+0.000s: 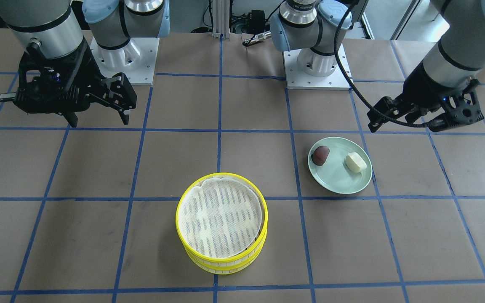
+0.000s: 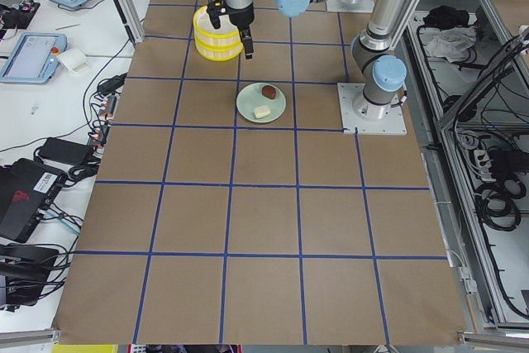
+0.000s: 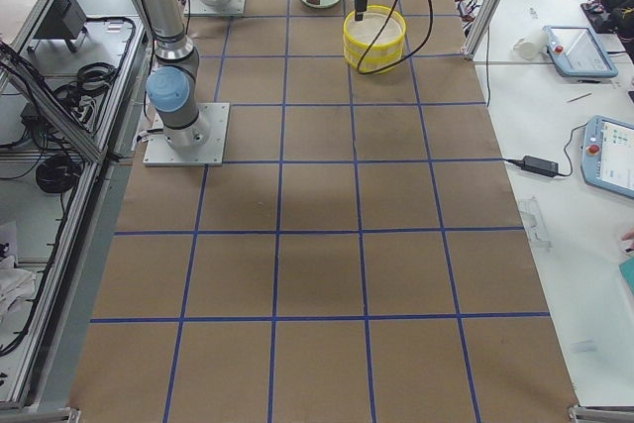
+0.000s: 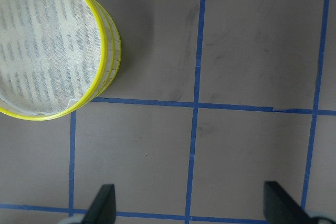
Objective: Place buns in different layers of steamer
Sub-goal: 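Move the left gripper down over the white bun on the green plate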
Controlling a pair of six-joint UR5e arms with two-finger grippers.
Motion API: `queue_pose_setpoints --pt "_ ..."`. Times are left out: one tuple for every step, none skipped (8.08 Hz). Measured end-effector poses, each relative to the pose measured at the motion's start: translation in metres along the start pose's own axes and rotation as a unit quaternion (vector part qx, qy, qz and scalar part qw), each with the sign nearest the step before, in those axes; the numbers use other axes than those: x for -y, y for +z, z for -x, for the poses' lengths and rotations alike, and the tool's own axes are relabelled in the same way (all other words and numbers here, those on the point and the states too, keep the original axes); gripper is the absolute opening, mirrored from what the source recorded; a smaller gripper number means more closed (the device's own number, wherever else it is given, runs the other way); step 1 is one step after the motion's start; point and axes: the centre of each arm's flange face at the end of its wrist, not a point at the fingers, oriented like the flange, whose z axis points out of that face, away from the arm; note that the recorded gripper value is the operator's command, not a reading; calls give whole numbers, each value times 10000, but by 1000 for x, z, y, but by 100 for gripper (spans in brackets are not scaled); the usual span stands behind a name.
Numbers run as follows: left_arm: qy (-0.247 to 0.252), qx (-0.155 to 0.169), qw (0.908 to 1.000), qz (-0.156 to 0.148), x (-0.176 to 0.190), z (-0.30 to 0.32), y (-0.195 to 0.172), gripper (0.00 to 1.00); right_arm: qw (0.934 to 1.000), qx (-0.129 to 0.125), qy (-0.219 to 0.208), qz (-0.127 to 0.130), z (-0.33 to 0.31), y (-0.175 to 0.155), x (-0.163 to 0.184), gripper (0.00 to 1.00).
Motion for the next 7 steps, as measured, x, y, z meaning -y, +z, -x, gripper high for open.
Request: queue_pose_setpoints --pt "-153 -2 9998 103 12 15 30 100 10000 1 4 5 0 1 0 100" --pt "-260 -2 9996 138 23 25 59 100 10000 -2 6 7 0 1 0 100" --pt "-324 -3 9992 223 31 29 85 100 10000 -4 8 -9 0 2 0 100" --pt "-352 -7 9987 356 40 32 110 100 10000 -6 10 -24 0 3 -1 100" --pt "-364 -6 9981 503 48 33 131 100 10000 -7 9 -49 0 4 -2 100" --pt "-362 39 9972 656 52 34 149 100 10000 -5 8 -68 0 5 -3 100" --pt "-351 203 9956 846 52 37 168 100 10000 -5 7 -71 0 5 -3 100"
